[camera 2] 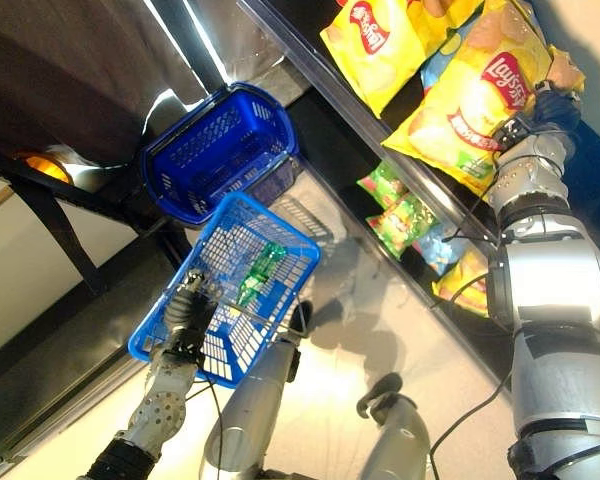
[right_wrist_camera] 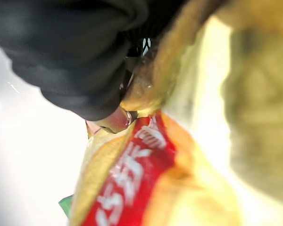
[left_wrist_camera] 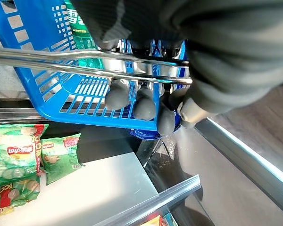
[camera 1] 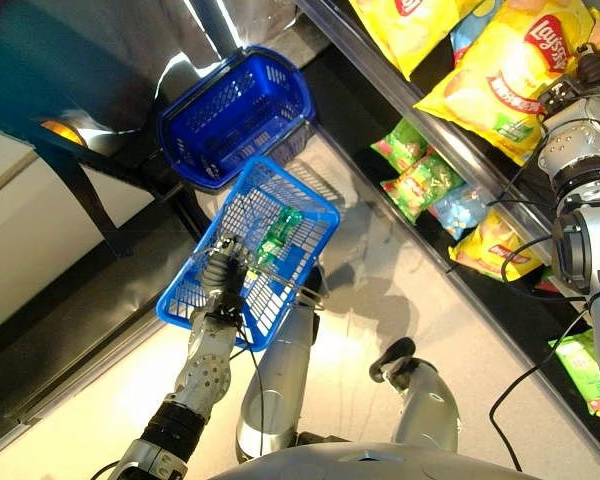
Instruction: Pick up the snacks into the basket
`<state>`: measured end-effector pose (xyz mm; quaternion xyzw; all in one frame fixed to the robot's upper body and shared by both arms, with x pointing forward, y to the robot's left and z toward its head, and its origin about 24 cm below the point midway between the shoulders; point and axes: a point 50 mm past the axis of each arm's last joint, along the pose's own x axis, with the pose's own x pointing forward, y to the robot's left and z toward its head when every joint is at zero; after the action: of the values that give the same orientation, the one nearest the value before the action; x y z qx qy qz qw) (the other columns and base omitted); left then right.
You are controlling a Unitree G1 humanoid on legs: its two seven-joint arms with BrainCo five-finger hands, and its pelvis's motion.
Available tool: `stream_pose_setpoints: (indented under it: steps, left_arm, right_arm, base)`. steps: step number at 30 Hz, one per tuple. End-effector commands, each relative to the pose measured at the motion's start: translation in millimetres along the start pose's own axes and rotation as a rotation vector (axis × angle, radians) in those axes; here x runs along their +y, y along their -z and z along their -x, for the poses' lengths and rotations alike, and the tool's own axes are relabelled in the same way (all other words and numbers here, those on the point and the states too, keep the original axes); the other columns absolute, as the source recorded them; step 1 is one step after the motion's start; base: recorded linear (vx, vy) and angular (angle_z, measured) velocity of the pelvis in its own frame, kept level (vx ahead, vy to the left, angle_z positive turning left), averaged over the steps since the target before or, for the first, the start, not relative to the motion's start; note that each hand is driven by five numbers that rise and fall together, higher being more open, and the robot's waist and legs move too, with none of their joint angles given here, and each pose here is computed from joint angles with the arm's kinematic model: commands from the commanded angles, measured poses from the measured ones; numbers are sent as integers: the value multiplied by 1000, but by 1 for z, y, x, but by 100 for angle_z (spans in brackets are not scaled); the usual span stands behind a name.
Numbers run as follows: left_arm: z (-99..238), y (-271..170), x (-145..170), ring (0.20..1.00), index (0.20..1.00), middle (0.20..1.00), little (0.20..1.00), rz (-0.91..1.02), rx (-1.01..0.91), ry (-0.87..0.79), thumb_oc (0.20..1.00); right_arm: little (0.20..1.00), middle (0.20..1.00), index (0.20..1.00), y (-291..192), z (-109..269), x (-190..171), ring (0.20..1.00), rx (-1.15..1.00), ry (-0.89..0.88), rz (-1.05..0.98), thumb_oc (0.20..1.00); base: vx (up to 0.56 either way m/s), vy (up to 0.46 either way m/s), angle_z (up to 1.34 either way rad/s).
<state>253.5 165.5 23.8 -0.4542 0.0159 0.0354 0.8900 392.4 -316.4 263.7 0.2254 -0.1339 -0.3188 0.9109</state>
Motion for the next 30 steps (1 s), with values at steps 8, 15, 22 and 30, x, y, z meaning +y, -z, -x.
stream_pose_setpoints:
  steps: [8,15,22,30]
  left_arm:
    - [-3,-39,-54,200,200,200,200,5,-216,296,200]
    - [-9,-37,-56,200,200,200,200,20,-238,279,200]
    - [-11,-33,-53,200,200,200,200,42,-239,252,200]
    - [-11,-28,-51,200,200,200,200,48,-224,242,200]
  right_arm:
    - [200,200,200,-48,4,29,200,-217,-91,-40,200]
    - [200,200,200,-6,25,46,200,-213,-160,-188,200]
    - [200,200,200,39,51,48,200,-173,-199,-299,200]
    - [200,200,200,62,73,52,200,-147,-259,-356,200]
  base:
    - [-24,10,0]
    - [-35,43,-4]
    - [-38,58,-22]
    - [-12,41,-16]
